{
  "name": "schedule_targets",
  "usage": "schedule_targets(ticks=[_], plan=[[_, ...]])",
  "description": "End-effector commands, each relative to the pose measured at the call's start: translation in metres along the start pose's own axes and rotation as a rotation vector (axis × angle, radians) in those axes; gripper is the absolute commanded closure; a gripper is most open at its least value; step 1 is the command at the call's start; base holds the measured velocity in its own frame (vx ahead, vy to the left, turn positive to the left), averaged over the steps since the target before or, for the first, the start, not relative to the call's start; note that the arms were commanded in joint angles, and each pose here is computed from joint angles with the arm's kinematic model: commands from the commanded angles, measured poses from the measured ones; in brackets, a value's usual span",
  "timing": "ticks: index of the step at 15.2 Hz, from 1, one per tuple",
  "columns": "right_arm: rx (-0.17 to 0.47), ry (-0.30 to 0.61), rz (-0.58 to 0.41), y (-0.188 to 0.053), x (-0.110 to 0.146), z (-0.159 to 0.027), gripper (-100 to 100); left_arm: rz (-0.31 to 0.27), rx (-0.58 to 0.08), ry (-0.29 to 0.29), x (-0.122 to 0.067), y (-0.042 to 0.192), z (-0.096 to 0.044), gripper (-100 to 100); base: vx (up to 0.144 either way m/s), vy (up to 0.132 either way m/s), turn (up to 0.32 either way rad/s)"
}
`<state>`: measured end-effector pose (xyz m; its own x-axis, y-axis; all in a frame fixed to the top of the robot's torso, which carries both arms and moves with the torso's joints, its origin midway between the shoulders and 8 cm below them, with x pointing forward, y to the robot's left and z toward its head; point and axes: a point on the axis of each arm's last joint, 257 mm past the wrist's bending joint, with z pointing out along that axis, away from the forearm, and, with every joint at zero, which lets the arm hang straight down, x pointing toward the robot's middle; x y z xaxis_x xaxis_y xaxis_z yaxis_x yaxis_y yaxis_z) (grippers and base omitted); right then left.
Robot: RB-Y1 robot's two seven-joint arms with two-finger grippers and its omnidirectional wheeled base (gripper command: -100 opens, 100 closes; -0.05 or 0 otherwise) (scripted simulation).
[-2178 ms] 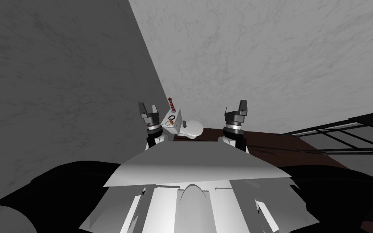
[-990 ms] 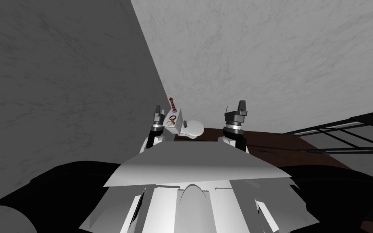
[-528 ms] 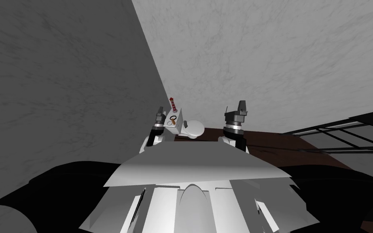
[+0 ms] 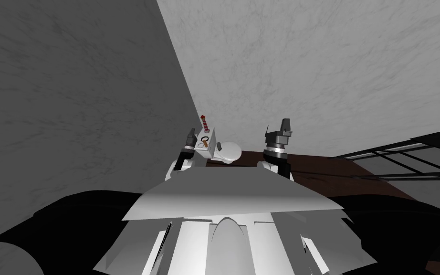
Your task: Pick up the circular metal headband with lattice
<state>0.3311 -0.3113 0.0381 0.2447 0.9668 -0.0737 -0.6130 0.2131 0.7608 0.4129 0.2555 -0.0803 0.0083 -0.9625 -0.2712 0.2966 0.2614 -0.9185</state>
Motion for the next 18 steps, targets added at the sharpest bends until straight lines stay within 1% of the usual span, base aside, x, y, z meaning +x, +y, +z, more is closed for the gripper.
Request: schedule_targets(ticks=[1, 2, 3, 4, 5, 6, 7, 8, 9, 11, 12, 13, 14, 16, 17, 18], plan=[[0.000, 0.000, 0.000, 0.000, 0.000, 0.000, 0, -0.004, -0.049, 0.005, 0.002, 0.013, 0.001, -100, -0.002, 0.020, -0.005], [0.000, 0.000, 0.000, 0.000, 0.000, 0.000, 0, -0.004, -0.050, 0.005, 0.002, 0.013, 0.001, -100, -0.001, 0.015, -0.005], [0.000, 0.000, 0.000, 0.000, 0.000, 0.000, 0, -0.010, -0.088, 0.008, 0.003, 0.024, 0.001, -100, -0.001, 0.018, -0.006], [0.000, 0.000, 0.000, 0.000, 0.000, 0.000, 0, -0.010, -0.104, 0.009, 0.003, 0.028, 0.001, -100, -0.001, 0.019, -0.007], [0.000, 0.000, 0.000, 0.000, 0.000, 0.000, 0, -0.010, -0.104, 0.009, 0.003, 0.028, 0.001, -100, -0.001, 0.014, -0.003], [0.000, 0.000, 0.000, 0.000, 0.000, 0.000, 0, -0.018, -0.141, 0.010, 0.005, 0.039, 0.001, -100, -0.001, 0.017, -0.004], [0.000, 0.000, 0.000, 0.000, 0.000, 0.000, 0, -0.018, -0.158, 0.012, 0.005, 0.043, 0.000, -100, -0.001, 0.019, -0.006], [0.000, 0.000, 0.000, 0.000, 0.000, 0.000, 0, -0.018, -0.159, 0.012, 0.005, 0.043, 0.000, -100, -0.002, 0.014, -0.005], [0.000, 0.000, 0.000, 0.000, 0.000, 0.000, 0, -0.027, -0.193, 0.012, 0.006, 0.053, 0.000, -100, -0.001, 0.015, -0.006], [0.000, 0.000, 0.000, 0.000, 0.000, 0.000, 0, -0.027, -0.213, 0.013, 0.007, 0.058, -0.001, -100, -0.002, 0.016, -0.005], [0.000, 0.000, 0.000, 0.000, 0.000, 0.000, 0, -0.037, -0.246, 0.013, 0.008, 0.067, -0.002, -100, -0.003, 0.018, -0.006], [0.000, 0.000, 0.000, 0.000, 0.000, 0.000, 0, -0.037, -0.264, 0.014, 0.009, 0.072, -0.003, -100, -0.004, 0.018, -0.009], [0.000, 0.000, 0.000, 0.000, 0.000, 0.000, 0, -0.037, -0.267, 0.014, 0.009, 0.072, -0.003, -100, -0.003, 0.013, -0.005], [0.000, 0.000, 0.000, 0.000, 0.000, 0.000, 0, -0.048, -0.318, 0.015, 0.010, 0.086, -0.005, -100, -0.001, 0.015, -0.006], [0.000, 0.000, 0.000, 0.000, 0.000, 0.000, 0, -0.048, -0.321, 0.015, 0.010, 0.087, -0.005, -100, -0.001, 0.014, -0.005], [0.000, 0.000, 0.000, 0.000, 0.000, 0.000, 0, -0.059, -0.356, 0.013, 0.012, 0.096, -0.007, -100, -0.002, 0.016, -0.007]])
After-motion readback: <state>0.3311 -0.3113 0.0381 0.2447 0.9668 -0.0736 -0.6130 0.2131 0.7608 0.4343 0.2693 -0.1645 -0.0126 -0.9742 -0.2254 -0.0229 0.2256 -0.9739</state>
